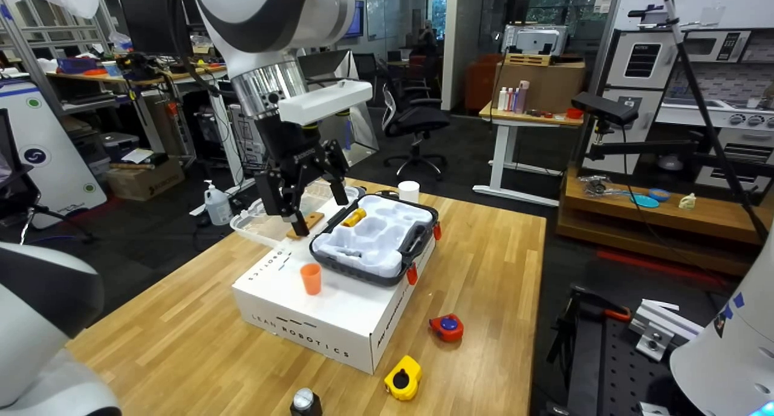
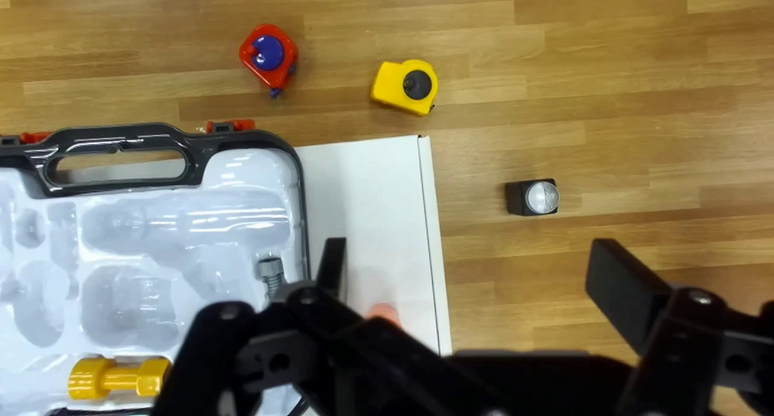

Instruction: Put the orange cup in the toolbox

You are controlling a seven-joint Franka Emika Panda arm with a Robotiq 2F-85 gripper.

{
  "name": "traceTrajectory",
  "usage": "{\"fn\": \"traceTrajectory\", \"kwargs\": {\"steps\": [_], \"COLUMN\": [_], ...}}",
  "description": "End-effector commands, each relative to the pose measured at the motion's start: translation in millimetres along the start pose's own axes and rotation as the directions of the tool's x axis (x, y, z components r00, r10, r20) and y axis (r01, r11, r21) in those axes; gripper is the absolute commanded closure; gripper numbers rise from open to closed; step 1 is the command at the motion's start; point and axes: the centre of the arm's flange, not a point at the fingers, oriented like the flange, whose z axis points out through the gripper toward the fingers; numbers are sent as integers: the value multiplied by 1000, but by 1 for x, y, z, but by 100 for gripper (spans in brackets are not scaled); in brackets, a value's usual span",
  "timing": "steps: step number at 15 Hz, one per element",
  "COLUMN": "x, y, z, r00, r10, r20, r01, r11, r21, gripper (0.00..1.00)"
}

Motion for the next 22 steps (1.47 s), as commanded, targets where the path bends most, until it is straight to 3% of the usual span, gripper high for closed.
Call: {"fn": "traceTrajectory", "kwargs": {"steps": [1, 4, 9, 22], "x": [27, 48, 71, 107], "y": [7, 17, 23, 20], "z": [3, 18, 56, 111], "r00": [999, 998, 997, 996], "r10": [17, 51, 72, 66], "r20": [-42, -47, -3, 58], "r01": [-15, -47, -72, -68], "r11": [999, 997, 996, 997], "r21": [40, 68, 44, 32], "gripper": [0, 0, 0, 0]}}
